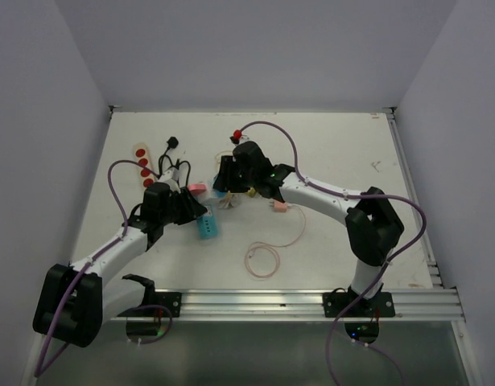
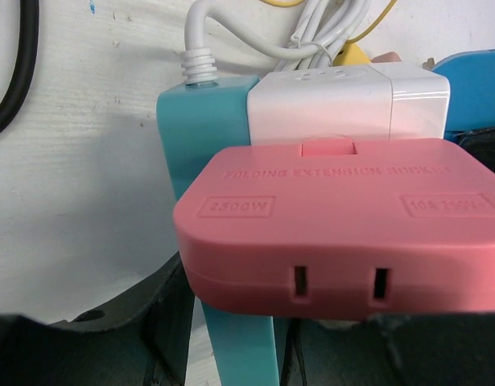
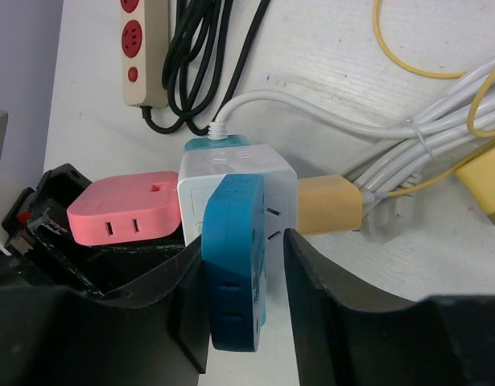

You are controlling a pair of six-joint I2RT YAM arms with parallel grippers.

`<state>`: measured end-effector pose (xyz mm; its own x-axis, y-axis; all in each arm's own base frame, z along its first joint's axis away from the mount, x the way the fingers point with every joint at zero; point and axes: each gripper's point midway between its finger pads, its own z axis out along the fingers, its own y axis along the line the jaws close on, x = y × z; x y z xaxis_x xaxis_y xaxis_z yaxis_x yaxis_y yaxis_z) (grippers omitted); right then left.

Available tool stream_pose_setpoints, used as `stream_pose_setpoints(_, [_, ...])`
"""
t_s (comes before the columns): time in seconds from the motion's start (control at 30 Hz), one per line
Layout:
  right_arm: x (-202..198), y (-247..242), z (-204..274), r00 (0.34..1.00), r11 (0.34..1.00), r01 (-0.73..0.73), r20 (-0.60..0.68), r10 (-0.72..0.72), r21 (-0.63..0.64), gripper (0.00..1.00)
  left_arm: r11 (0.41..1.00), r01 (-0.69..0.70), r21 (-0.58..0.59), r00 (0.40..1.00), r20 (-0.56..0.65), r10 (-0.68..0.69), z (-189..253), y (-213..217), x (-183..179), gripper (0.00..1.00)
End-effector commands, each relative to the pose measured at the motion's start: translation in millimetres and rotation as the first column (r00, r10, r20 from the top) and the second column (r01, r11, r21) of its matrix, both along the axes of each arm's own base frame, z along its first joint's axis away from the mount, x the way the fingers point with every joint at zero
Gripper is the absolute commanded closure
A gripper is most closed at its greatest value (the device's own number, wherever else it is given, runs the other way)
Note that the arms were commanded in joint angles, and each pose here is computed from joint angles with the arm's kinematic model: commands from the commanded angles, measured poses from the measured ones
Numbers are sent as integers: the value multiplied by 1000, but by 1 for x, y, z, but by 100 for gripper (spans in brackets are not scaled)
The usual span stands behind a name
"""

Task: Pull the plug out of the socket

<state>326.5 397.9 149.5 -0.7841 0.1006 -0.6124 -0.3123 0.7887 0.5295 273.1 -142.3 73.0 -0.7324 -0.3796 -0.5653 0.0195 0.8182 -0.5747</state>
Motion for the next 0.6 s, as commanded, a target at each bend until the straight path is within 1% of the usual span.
stream_pose_setpoints(0.0, [2,5,21,1000,999,-4,3,4,53,60,999,48,3,996,76,-48,24,-4,7,100])
stream_pose_setpoints(0.03, [1,4,22,1000,998,-5,0,5,56,68,999,44,14,998,41,-45,17,-2,2,100])
stream_pose_setpoints(0.13, [4,-6,27,1000,997,19,-9,-18,73,81,999,23,29,999,31,-24,14,2,2,100])
stream_pose_setpoints(0.17, [4,-8,27,999,996,26,-23,-25,81,89,999,15,34,999,27,-16,13,4,2,100])
stream_pose_setpoints(0.2, [7,-14,27,999,996,39,-31,-37,86,93,999,-7,45,1000,21,6,11,7,3,100])
stream_pose_setpoints(0.23, [7,-18,31,999,994,45,-32,-42,97,100,998,-19,56,1000,6,18,8,10,2,100])
stream_pose_setpoints(0.4, [13,-33,41,997,989,72,-41,-67,127,100,986,-104,131,991,-72,114,-11,27,0,100])
stream_pose_setpoints(0.57, [18,-45,60,996,987,88,2,-89,131,100,954,-187,235,958,-169,230,-32,48,-9,100])
